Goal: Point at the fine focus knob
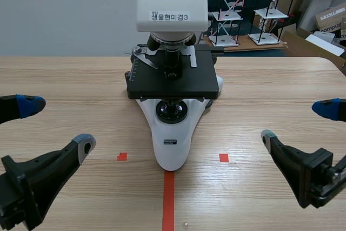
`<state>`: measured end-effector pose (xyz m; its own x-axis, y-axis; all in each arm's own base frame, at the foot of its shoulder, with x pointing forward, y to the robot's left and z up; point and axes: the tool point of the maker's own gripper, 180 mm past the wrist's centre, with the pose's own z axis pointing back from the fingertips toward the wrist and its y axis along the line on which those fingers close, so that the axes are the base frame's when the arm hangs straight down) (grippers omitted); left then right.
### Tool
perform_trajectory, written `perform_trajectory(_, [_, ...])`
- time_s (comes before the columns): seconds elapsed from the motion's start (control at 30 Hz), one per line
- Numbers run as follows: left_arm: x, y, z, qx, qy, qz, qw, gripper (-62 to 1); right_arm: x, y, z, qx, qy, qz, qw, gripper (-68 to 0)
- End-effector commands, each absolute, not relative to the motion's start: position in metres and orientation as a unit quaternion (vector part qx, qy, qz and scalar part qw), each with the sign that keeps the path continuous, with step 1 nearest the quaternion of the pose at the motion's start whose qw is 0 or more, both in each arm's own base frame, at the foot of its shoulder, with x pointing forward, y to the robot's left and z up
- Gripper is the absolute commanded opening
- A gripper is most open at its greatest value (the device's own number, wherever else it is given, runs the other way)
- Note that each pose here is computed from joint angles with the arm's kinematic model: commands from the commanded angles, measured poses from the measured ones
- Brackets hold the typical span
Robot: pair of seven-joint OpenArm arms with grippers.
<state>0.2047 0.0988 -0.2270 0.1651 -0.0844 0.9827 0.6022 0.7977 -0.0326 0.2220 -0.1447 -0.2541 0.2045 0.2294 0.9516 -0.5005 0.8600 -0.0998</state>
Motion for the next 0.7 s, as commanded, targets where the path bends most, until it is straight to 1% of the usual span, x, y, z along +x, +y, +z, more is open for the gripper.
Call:
perform_trajectory(0.0, [0.2068, 0.0967, -0.2161, -0.219, -0.616, -0.231, 0.721, 1.4, 0.2242, -0.1431, -0.2454, 0.118, -0.594, 0.24, 0.758, -5.2])
perform_trajectory(0.63, [0.2068, 0.0967, -0.2161, -0.219, -0.616, -0.231, 0.721, 1.4, 0.2242, -0.1432, -0.2456, 0.118, -0.594, 0.24, 0.759, -5.2])
perform_trajectory(0.67, [0.2068, 0.0967, -0.2161, -0.219, -0.616, -0.231, 0.721, 1.4, 0.2242, -0.1432, -0.2456, 0.118, -0.594, 0.24, 0.759, -6.0])
